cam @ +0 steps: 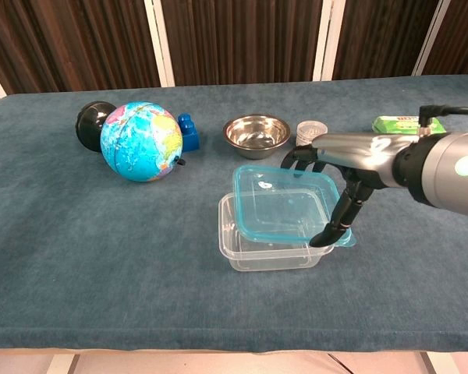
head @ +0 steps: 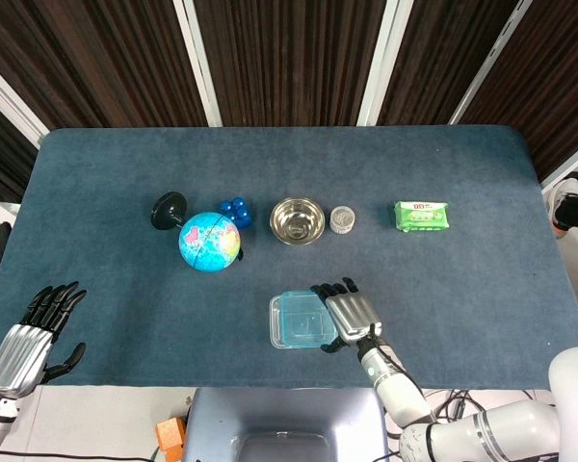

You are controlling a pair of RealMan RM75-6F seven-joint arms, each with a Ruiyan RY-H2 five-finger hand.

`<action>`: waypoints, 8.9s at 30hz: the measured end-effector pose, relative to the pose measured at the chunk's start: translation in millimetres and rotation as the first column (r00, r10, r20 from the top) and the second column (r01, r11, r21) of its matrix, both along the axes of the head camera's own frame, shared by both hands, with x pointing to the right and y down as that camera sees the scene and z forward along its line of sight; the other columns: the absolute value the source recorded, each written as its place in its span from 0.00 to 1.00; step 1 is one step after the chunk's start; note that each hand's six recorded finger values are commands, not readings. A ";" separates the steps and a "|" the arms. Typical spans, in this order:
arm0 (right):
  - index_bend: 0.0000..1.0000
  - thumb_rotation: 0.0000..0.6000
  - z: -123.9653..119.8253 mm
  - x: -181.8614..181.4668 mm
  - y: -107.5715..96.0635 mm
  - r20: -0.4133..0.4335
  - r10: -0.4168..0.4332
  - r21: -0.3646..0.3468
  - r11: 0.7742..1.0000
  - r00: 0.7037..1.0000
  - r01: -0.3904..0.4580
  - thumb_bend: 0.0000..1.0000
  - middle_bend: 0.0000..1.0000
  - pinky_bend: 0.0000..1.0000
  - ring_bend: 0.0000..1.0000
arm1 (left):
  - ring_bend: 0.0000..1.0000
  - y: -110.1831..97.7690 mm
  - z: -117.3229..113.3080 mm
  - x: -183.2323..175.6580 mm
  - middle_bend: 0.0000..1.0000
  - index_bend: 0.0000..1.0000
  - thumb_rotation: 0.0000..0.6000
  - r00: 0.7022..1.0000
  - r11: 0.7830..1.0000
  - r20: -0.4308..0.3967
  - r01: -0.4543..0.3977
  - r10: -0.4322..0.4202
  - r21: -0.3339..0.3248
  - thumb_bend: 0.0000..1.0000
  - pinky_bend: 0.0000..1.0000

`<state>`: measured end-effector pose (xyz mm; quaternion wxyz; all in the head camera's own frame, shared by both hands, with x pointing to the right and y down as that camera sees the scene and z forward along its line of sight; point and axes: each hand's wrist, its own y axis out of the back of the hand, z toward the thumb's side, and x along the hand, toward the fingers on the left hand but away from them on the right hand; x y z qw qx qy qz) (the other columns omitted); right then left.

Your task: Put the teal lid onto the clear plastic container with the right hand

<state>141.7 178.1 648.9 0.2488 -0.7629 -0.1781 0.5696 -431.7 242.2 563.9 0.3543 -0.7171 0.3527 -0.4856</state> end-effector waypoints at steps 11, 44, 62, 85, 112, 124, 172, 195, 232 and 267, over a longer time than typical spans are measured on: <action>0.70 1.00 6.4 1.8 -1.3 -0.021 0.006 0.002 1.000 1.000 -0.006 0.04 0.33 0.07 0.13 | 0.00 -0.1 0.4 -0.3 0.01 0.00 1.00 1.000 1.000 0.000 0.001 -0.001 -0.001 0.38 0.00; 0.70 1.00 19.4 -14.8 4.4 -0.029 -0.007 -0.001 1.000 1.000 0.007 0.04 0.33 0.07 0.13 | 0.00 -0.8 -2.7 -4.2 0.01 0.00 1.00 1.000 1.000 -0.005 0.012 -0.012 0.003 0.38 0.00; 0.69 1.00 26.0 -13.7 6.8 -0.050 -0.021 0.003 1.000 0.999 0.021 0.04 0.33 0.07 0.13 | 0.00 -1.3 -2.5 -3.9 0.01 0.00 1.00 1.000 1.000 -0.004 0.014 -0.014 0.005 0.38 0.00; 0.18 1.00 31.8 -9.5 7.6 -0.092 -0.027 -0.031 0.999 0.995 0.024 0.04 0.13 0.01 0.01 | 0.00 -1.9 -3.5 -6.0 0.01 0.00 1.00 1.000 1.000 -0.011 0.022 -0.021 0.007 0.38 0.00; 0.01 1.00 7.6 -5.3 -4.2 -0.066 -0.071 -0.002 0.997 0.995 0.071 0.04 0.00 0.00 0.00 | 0.00 -3.1 -4.9 -6.7 0.01 0.00 1.00 1.000 1.000 -0.019 0.025 -0.025 0.016 0.39 0.00; 0.37 1.00 -17.2 -26.3 -12.1 0.012 -0.167 0.156 0.974 0.986 0.163 0.04 0.00 0.00 0.00 | 0.00 -2.4 -1.1 -4.5 0.01 0.00 1.00 1.000 1.000 -0.008 0.018 -0.018 0.006 0.38 0.00; 0.35 1.00 13.2 -89.5 -1.7 -0.156 -0.240 0.097 0.962 0.958 0.257 0.04 0.00 0.00 0.00 | 0.00 -8.2 0.7 -12.6 0.01 0.00 1.00 0.999 0.999 0.004 0.048 -0.048 0.008 0.38 0.00; 0.35 1.00 20.8 -88.4 0.8 -0.164 -0.241 0.074 0.964 0.957 0.255 0.04 0.00 0.00 0.00 | 0.00 -8.6 -0.2 -13.7 0.01 0.00 1.00 0.999 0.999 0.001 0.050 -0.050 0.011 0.38 0.00; 0.35 1.00 28.7 -86.0 3.1 -0.182 -0.250 0.049 0.964 0.951 0.262 0.04 0.00 0.00 0.00 | 0.00 -9.6 -1.9 -15.9 0.01 0.00 1.00 0.998 0.998 -0.002 0.059 -0.059 0.015 0.39 0.00; 0.32 1.00 21.2 -80.4 -3.3 -0.168 -0.228 0.066 0.968 0.959 0.242 0.04 0.00 0.00 0.00 | 0.00 -9.8 -5.0 -16.8 0.01 0.00 1.00 0.998 0.998 -0.008 0.062 -0.062 0.028 0.39 0.00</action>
